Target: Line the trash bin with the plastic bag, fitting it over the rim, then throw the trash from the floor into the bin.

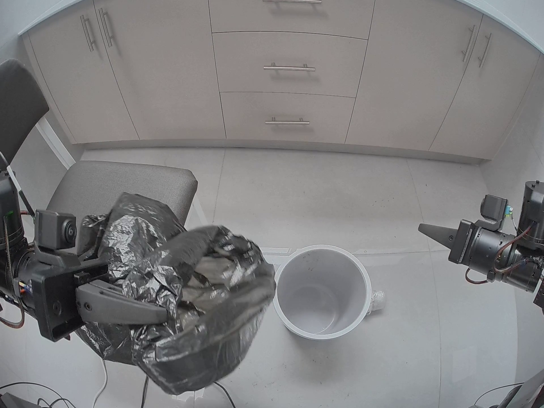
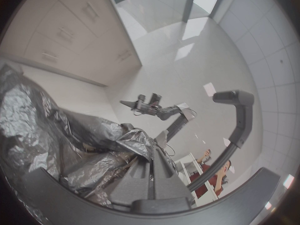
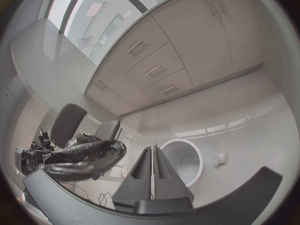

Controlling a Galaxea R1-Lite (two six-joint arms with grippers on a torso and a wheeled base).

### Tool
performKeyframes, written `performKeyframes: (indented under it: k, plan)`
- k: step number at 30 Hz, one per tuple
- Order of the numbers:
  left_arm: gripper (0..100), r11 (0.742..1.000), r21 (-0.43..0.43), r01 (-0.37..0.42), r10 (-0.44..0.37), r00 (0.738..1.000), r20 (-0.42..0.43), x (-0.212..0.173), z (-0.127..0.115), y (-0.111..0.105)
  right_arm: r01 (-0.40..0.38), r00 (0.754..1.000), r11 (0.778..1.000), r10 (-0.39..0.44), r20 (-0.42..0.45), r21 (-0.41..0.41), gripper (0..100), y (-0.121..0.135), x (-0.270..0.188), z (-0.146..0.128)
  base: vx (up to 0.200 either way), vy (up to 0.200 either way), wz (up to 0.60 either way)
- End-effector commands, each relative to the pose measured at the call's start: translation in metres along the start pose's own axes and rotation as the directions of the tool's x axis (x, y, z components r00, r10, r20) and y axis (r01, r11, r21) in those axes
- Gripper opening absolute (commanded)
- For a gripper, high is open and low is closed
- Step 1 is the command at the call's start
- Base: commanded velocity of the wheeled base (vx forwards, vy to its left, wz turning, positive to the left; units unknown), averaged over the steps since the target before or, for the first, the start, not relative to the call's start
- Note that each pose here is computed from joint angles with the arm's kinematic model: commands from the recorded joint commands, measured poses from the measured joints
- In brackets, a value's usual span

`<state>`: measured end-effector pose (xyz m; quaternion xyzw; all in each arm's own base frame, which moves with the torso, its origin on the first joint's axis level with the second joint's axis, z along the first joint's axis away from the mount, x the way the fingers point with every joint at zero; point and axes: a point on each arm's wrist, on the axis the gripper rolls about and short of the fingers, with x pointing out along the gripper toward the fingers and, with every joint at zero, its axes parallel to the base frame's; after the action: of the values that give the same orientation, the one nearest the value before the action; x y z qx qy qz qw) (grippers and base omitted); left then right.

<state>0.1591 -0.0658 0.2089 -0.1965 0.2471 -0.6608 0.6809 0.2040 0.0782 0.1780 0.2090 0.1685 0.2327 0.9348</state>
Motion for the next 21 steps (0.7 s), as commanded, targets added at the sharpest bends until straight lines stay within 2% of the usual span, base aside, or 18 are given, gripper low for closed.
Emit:
performKeyframes:
  k: [1, 2, 4, 5, 7, 10, 12, 14, 16, 18, 21]
  plan:
    - [0, 0.993, 0.054, 0.105, -0.102, 0.993, -0.050, 0.009, -0.013, -0.007, -0.048, 0.997, 0.999, 0.047, -0.061, -0.004, 0, 0.006, 0.021, -0.005, 0.000, 0.000, 0.00]
    - [0, 0.986, 0.092, 0.139, -0.134, 0.989, -0.060, 0.009, -0.018, -0.011, -0.071, 0.995, 0.997, 0.070, -0.075, -0.006, 0, 0.009, 0.025, -0.006, 0.000, 0.000, 0.00]
    - [0, 0.985, 0.095, 0.143, -0.137, 0.989, -0.061, 0.009, -0.018, -0.011, -0.075, 0.994, 0.997, 0.074, -0.079, -0.008, 0, 0.009, 0.026, -0.007, 0.000, 0.000, 0.00]
    - [0, 0.970, 0.144, 0.195, -0.186, 0.980, -0.078, 0.009, -0.029, -0.016, -0.121, 0.986, 0.993, 0.118, -0.121, -0.013, 0, 0.019, 0.033, -0.014, 0.000, 0.000, 0.00]
    - [0, 0.959, 0.173, 0.225, -0.213, 0.973, -0.087, 0.009, -0.032, -0.017, -0.145, 0.978, 0.989, 0.141, -0.154, -0.017, 0, 0.025, 0.037, -0.022, 0.000, 0.000, 0.00]
    - [0, 0.950, 0.184, 0.251, -0.236, 0.966, -0.101, 0.011, -0.035, -0.019, -0.189, 0.964, 0.981, 0.176, -0.198, -0.051, 0, 0.034, 0.039, -0.031, 0.000, 0.000, 0.00]
    - [0, 0.949, 0.179, 0.260, -0.244, 0.964, -0.108, 0.012, -0.037, -0.019, -0.243, 0.945, 0.965, 0.211, -0.250, -0.103, 0, 0.041, 0.041, -0.042, 0.000, 0.000, 0.00]
    - [0, 0.945, 0.176, 0.277, -0.259, 0.958, -0.120, 0.014, -0.038, -0.020, -0.301, 0.915, 0.940, 0.237, -0.327, -0.161, 0, 0.048, 0.043, -0.061, 0.000, 0.000, 0.00]
    - [0, 0.940, 0.173, 0.294, -0.274, 0.953, -0.132, 0.016, -0.040, -0.022, -0.338, 0.890, 0.924, 0.252, -0.380, -0.177, 0, 0.057, 0.046, -0.076, 0.000, 0.000, 0.00]
    - [0, 0.933, 0.170, 0.317, -0.294, 0.944, -0.148, 0.019, -0.043, -0.024, -0.358, 0.869, 0.916, 0.257, -0.422, -0.181, 0, 0.065, 0.049, -0.089, 0.000, 0.000, 0.00]
    - [0, 0.925, 0.169, 0.341, -0.315, 0.935, -0.164, 0.021, -0.045, -0.027, -0.364, 0.852, 0.912, 0.245, -0.462, -0.189, 0, 0.068, 0.053, -0.102, 0.000, 0.000, 0.00]
